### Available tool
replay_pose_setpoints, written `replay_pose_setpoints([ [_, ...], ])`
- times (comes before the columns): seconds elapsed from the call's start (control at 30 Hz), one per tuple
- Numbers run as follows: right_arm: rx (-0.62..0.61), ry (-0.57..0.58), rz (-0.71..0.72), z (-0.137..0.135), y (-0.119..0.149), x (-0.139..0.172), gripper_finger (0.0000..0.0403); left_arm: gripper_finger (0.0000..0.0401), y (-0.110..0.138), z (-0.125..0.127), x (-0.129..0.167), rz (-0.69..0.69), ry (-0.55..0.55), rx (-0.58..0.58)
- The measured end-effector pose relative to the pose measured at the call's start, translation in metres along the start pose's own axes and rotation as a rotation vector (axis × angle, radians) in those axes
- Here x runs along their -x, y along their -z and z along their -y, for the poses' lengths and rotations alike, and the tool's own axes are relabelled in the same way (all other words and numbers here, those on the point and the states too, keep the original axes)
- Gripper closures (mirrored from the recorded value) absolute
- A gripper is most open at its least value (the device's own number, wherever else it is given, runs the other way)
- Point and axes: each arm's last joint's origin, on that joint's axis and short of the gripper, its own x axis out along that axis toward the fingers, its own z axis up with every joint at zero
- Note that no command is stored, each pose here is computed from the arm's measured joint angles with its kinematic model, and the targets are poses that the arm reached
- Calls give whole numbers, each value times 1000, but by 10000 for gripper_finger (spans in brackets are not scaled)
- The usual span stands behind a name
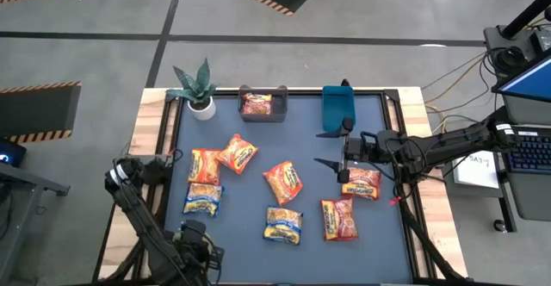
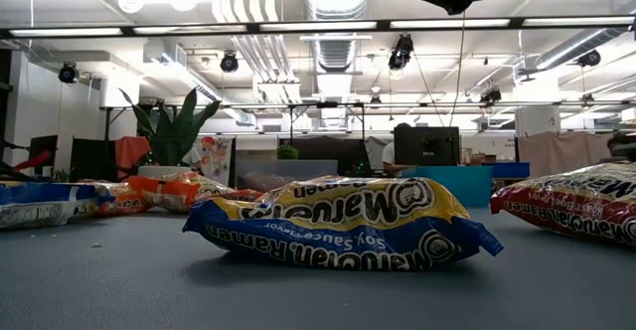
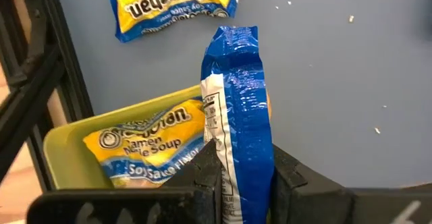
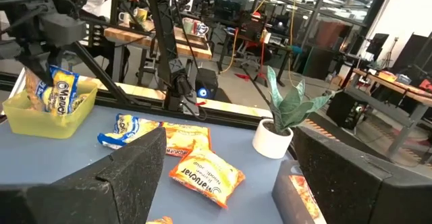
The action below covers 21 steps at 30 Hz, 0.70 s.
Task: Sort Maruchan noodles
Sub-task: Put the blue noodle pack into the yellow bin
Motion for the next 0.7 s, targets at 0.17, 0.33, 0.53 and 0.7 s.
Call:
replay_pose_setpoints([
  [0.17, -1, -1, -3, 0, 0, 0, 90, 358, 0, 3, 0, -19, 16, 13],
  [0.33, -2, -1, -3, 0, 1, 0, 90, 343, 1, 4, 0, -27, 27, 15],
  [0.53, -1, -1, -6, 0, 1, 0, 90, 286, 1, 5, 0, -31, 34, 19],
  [0.7, 0, -1, -6, 0, 1, 0, 90, 242, 1, 5, 0, -29, 35, 11],
])
